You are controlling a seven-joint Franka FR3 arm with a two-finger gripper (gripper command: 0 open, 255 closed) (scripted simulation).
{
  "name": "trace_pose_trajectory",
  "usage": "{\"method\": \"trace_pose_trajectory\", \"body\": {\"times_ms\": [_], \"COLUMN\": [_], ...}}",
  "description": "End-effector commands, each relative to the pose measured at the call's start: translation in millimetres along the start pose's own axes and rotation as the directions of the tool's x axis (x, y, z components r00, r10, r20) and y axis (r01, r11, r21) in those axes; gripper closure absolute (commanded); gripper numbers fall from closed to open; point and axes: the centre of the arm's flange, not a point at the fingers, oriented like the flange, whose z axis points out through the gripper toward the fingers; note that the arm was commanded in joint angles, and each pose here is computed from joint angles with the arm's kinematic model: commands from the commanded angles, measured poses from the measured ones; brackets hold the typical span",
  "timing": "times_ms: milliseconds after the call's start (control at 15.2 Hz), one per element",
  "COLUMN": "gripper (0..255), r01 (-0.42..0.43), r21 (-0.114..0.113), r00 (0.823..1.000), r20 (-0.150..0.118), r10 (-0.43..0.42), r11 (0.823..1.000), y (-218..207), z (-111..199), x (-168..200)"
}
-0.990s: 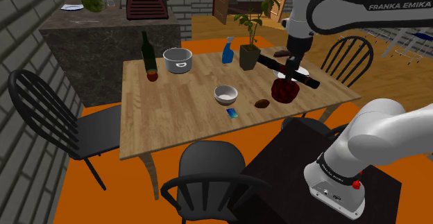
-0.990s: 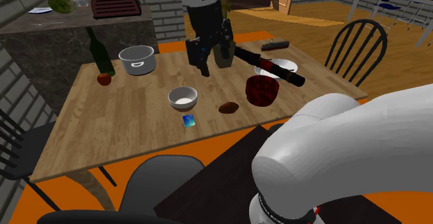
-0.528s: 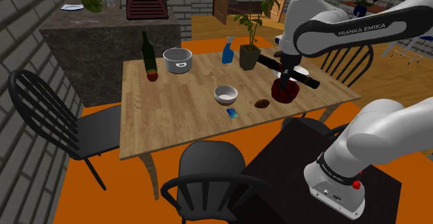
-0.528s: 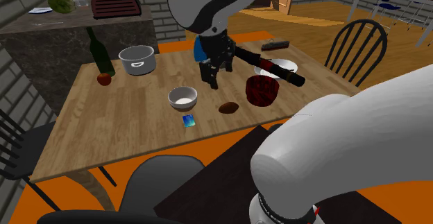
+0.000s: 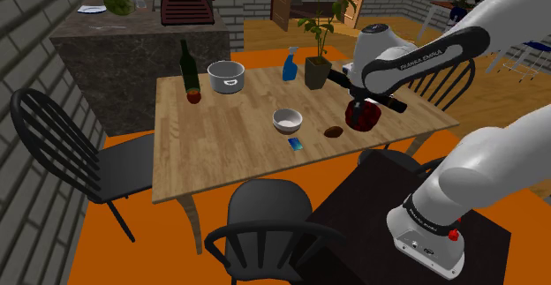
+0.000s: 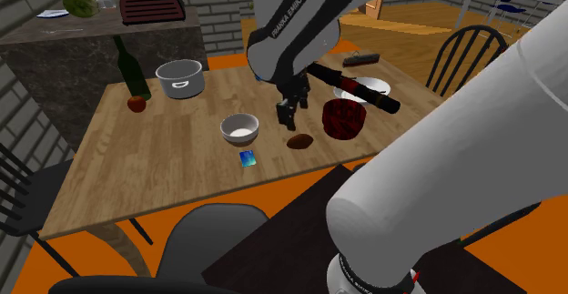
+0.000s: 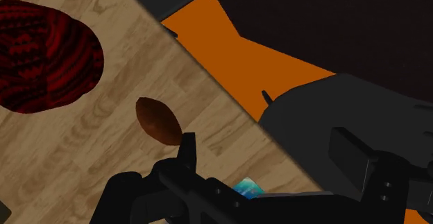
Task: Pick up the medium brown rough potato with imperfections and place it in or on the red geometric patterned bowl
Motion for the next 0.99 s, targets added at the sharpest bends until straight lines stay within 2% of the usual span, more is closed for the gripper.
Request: {"method": "trace_pose_trajectory", "body": {"times_ms": [0, 462, 924], "gripper": [0, 0, 0], "r01": [0.028, 0.117, 0.205], "r21": [-0.012, -0.047, -0.083], "r00": [1.000, 0.993, 0.978], "r20": [-0.007, -0.018, -0.025], "r10": [-0.028, -0.118, -0.207], "r11": [1.000, 0.992, 0.975], "y": [9.7, 47.6, 86.1], "z": [21.8, 100.3, 177.1], "x": [6.9, 28.0, 53.6]}}
